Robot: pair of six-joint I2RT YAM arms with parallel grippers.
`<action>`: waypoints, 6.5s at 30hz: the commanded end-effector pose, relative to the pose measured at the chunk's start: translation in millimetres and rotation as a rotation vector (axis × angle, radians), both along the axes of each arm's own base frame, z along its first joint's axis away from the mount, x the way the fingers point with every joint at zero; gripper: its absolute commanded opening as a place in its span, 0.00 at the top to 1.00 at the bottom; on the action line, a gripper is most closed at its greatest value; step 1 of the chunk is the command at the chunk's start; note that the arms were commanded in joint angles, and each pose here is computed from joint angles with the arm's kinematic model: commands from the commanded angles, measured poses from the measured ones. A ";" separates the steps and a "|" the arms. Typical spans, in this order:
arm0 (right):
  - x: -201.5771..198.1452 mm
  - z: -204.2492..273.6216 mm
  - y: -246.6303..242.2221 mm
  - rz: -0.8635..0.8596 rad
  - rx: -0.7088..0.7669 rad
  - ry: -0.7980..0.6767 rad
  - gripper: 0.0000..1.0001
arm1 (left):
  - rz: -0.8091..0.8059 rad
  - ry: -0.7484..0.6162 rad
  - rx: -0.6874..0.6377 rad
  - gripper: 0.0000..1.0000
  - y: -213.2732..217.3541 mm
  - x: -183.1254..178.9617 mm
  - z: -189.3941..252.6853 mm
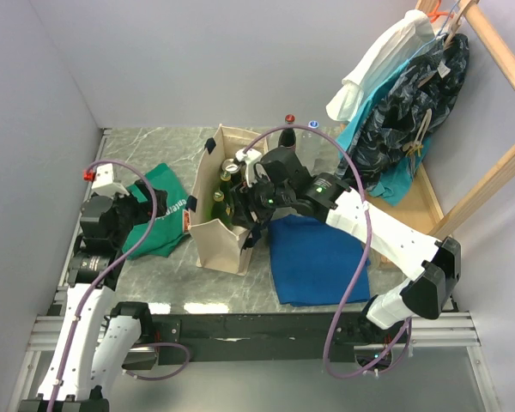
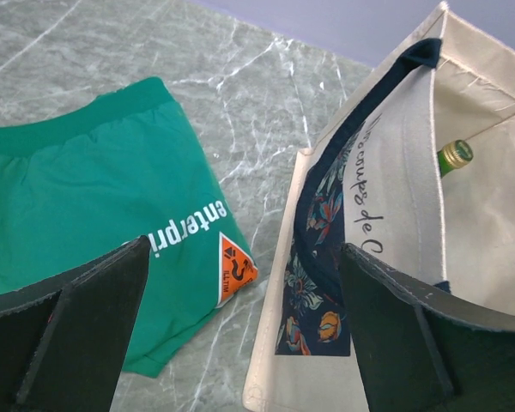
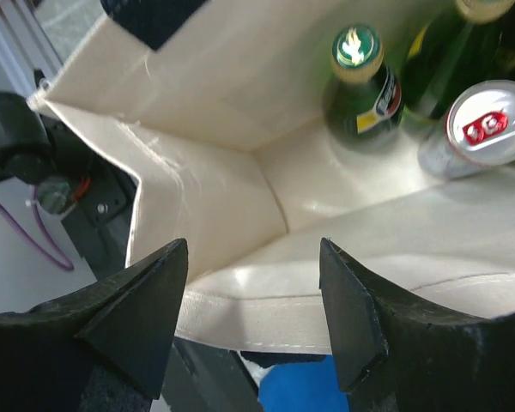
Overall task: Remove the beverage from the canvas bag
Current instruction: Take out the drink from the canvas bag.
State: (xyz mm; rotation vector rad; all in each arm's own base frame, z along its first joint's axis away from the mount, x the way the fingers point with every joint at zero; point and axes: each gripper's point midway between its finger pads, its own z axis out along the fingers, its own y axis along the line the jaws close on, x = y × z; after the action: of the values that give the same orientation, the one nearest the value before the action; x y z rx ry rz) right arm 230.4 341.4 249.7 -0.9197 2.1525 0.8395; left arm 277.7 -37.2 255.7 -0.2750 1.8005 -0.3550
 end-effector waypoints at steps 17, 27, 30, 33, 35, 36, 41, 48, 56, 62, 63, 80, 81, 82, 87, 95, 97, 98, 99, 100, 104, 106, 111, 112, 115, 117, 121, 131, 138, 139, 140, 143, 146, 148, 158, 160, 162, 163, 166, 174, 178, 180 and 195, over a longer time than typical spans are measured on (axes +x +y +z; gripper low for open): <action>28.4 37.0 -7.2 -0.126 0.019 -0.201 0.23 | 0.038 0.007 0.012 0.04 6.9 8.1 1.5; 71.0 68.7 19.8 -0.177 -0.025 -0.216 0.22 | 0.229 -0.011 0.030 0.04 29.6 -5.4 -4.8; 70.8 72.3 34.9 -0.141 -0.018 -0.159 0.22 | 0.267 -0.022 0.051 0.04 25.9 -11.3 -5.0; 67.7 64.3 41.6 -0.131 -0.006 -0.110 0.23 | 0.304 -0.007 0.047 0.04 27.3 -16.8 -4.4; 66.2 49.8 37.1 -0.148 -0.019 -0.103 0.24 | 0.310 -0.009 0.038 0.04 27.8 -17.6 -1.4; 69.0 43.8 32.6 -0.177 -0.027 -0.113 0.24 | 0.303 -0.012 0.038 0.04 26.8 -17.3 -0.1; 80.0 30.2 15.3 -0.271 -0.068 -0.161 0.24 | 0.239 -0.007 0.038 0.04 15.3 -13.7 3.8; 82.0 49.7 16.2 -0.291 0.012 -0.212 0.24 | 0.170 -0.056 0.018 0.04 5.2 -17.4 18.5; 76.1 51.7 24.7 -0.237 -0.005 -0.202 0.24 | 0.153 -0.104 0.012 0.04 6.1 -27.4 28.9; 41.1 38.3 26.9 -0.120 -0.039 -0.198 0.24 | 0.133 -0.076 0.018 0.04 1.0 -22.7 23.1; 31.6 38.1 30.9 -0.088 -0.040 -0.200 0.24 | 0.132 -0.076 0.020 0.04 1.1 -21.9 23.0; -29.6 23.3 36.1 0.056 -0.077 -0.202 0.24 | 0.162 -0.039 0.031 0.04 4.4 -17.0 13.6; -27.7 24.0 36.4 0.052 -0.076 -0.212 0.24 | 0.160 -0.039 0.031 0.04 4.0 -16.9 13.3; -23.1 23.6 37.9 0.037 -0.075 -0.223 0.24 | 0.159 -0.038 0.033 0.04 3.6 -17.0 13.6; 2.5 22.4 44.9 -0.035 -0.110 -0.269 0.24 | 0.162 -0.043 0.028 0.04 4.5 -18.1 14.8; 35.2 23.4 64.3 -0.040 -0.056 -0.223 0.24 | 0.161 -0.056 0.024 0.04 5.1 -20.6 17.3; 43.7 25.8 64.9 -0.053 -0.042 -0.215 0.24 | 0.159 -0.055 0.024 0.04 4.8 -20.5 17.3; 46.6 26.5 65.4 -0.059 -0.039 -0.214 0.24 | 0.160 -0.055 0.022 0.04 4.7 -20.5 17.3; 50.6 27.4 65.9 -0.067 -0.035 -0.214 0.24 | 0.157 -0.057 0.021 0.04 4.1 -20.3 18.0; 56.2 27.5 64.3 -0.080 -0.035 -0.214 0.24 | 0.156 -0.057 0.024 0.04 4.2 -20.3 18.0; 66.1 26.4 65.5 -0.091 -0.032 -0.196 0.25 | 0.155 -0.056 0.022 0.04 3.7 -19.6 17.2; 68.7 24.9 68.3 -0.088 -0.030 -0.188 0.25 | 0.153 -0.050 0.027 0.04 3.4 -19.0 15.7; 70.4 13.0 73.5 -0.074 -0.049 -0.164 0.25 | 0.154 -0.046 0.029 0.04 3.2 -17.8 15.0; 69.7 12.6 74.7 -0.070 -0.048 -0.162 0.26 | 0.154 -0.044 0.030 0.04 3.3 -17.9 14.6; 71.8 5.3 76.1 -0.068 -0.055 -0.155 0.26 | 0.158 -0.045 0.031 0.04 4.0 -17.7 14.3; 73.8 2.3 77.0 -0.071 -0.058 -0.153 0.26 | 0.160 -0.039 0.032 0.04 4.2 -17.7 12.6; 78.4 -3.1 76.9 -0.077 -0.072 -0.153 0.26 | 0.161 -0.039 0.037 0.04 4.5 -17.0 12.5; 91.4 -18.3 75.6 -0.106 -0.113 -0.154 0.25 | 0.161 -0.026 0.044 0.04 4.1 -14.8 9.5; 93.7 -2.4 72.8 -0.111 -0.107 -0.182 0.25 | 0.156 -0.029 0.041 0.04 2.9 -14.2 9.4; 93.2 1.7 72.2 -0.113 -0.100 -0.185 0.25 | 0.152 -0.024 0.044 0.04 2.3 -14.0 8.3; 93.4 3.1 72.0 -0.114 -0.099 -0.189 0.25 | 0.152 -0.022 0.045 0.04 2.1 -13.5 8.3; 92.0 7.2 71.2 -0.113 -0.089 -0.192 0.25 | 0.150 -0.021 0.041 0.04 1.8 -14.7 8.7; 89.2 10.3 72.6 -0.101 -0.074 -0.189 0.25 | 0.154 -0.033 0.033 0.04 2.9 -16.8 11.0; 89.1 12.2 72.4 -0.100 -0.068 -0.190 0.24 | 0.156 -0.036 0.031 0.04 3.3 -17.9 11.5; 84.3 10.5 69.9 -0.087 -0.070 -0.188 0.22 | 0.162 -0.026 0.033 0.04 4.2 -17.2 9.8; 84.0 12.1 69.6 -0.087 -0.065 -0.192 0.22 | 0.166 -0.018 0.034 0.04 4.8 -17.8 8.1; 82.8 13.3 69.9 -0.079 -0.061 -0.194 0.21 | 0.169 -0.021 0.032 0.04 5.6 -18.9 8.9; 82.5 14.3 70.2 -0.074 -0.060 -0.197 0.21 | 0.169 -0.024 0.031 0.04 5.8 -19.3 9.6; 82.3 13.2 70.7 -0.062 -0.064 -0.202 0.20 | 0.172 -0.035 0.029 0.04 6.6 -20.0 10.7; 73.5 -0.1 72.7 -0.025 -0.069 -0.165 0.20 | 0.159 -0.010 0.040 0.04 3.0 -15.0 3.6; 80.3 -7.8 67.6 -0.057 -0.093 -0.185 0.20 | 0.153 0.010 0.050 0.04 1.5 -12.2 -1.7; 83.4 -10.4 66.5 -0.066 -0.103 -0.190 0.20 | 0.148 0.016 0.051 0.04 0.3 -11.2 -2.9; 87.8 -26.2 73.9 -0.040 -0.110 -0.158 0.20 | 0.159 0.023 0.050 0.04 1.9 -11.8 -4.5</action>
State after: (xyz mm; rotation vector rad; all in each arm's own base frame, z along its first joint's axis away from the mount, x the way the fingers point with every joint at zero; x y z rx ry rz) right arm 311.0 411.1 210.2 -0.9643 2.1382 0.5822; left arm 263.4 -34.2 236.5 -0.3844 1.8307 -0.1797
